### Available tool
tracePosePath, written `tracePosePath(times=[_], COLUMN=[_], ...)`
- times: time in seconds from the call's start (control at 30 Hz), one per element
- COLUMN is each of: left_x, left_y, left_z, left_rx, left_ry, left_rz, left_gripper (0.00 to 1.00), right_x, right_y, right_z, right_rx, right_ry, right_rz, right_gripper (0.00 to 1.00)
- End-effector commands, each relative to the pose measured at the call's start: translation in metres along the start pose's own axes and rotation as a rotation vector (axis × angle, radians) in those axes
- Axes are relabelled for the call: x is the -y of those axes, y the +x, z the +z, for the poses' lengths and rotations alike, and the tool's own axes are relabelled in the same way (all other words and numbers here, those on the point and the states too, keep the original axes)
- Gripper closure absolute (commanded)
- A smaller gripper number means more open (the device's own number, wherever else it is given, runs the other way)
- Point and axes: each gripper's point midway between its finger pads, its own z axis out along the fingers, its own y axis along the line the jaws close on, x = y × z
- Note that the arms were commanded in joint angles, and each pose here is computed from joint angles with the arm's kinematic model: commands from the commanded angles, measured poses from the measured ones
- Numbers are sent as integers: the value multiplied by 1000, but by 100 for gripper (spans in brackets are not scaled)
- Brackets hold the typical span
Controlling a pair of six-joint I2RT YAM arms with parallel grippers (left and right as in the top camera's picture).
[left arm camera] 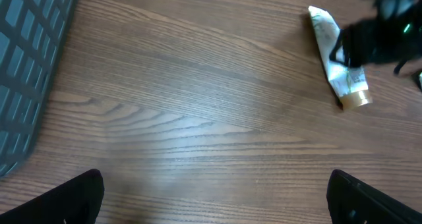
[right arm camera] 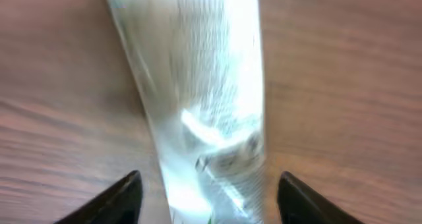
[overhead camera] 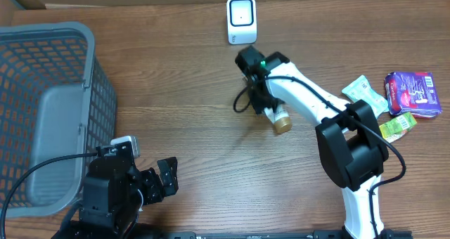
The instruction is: Scan the item barcode
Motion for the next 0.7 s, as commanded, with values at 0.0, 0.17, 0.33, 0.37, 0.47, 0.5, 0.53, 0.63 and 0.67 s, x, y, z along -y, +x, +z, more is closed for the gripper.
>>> tracePosePath(times=[0.0,0.17,0.33,0.37,0.47,0.5,0.53,0.63,0.67], left_x=[1,1,1,1,1,1,1,1,1], left_y=[1,1,1,1,1,1,1,1,1], left_z=[-2,-2,-2,-2,-2,-2,-2,-2,-2], left_rx=[7,7,7,7,7,7,7,7,7], left_ry=[9,9,9,9,9,9,9,9,9], left_rz=[-3,-3,-3,-3,-3,-3,-3,-3,-3], left_gripper=[0,1,0,0,0,0,0,0,0], right_x=[16,18,17,19,21,22,21,10,6], right_y=[-35,-61,-76,-77,-78,-77,-75,-70,-68], right_z=[-21,-20,-5,-1,9,12,16,23,25], right_rx=[117,206,253,257,264,264,262,238,226], right_ry=[22,-44,-138,-143,-159,-163,-167,-221,-239], right_rz=[43,133,353,396,507,534,564,586,582], right_gripper=[26,22,45,59,83,84,87,92,92])
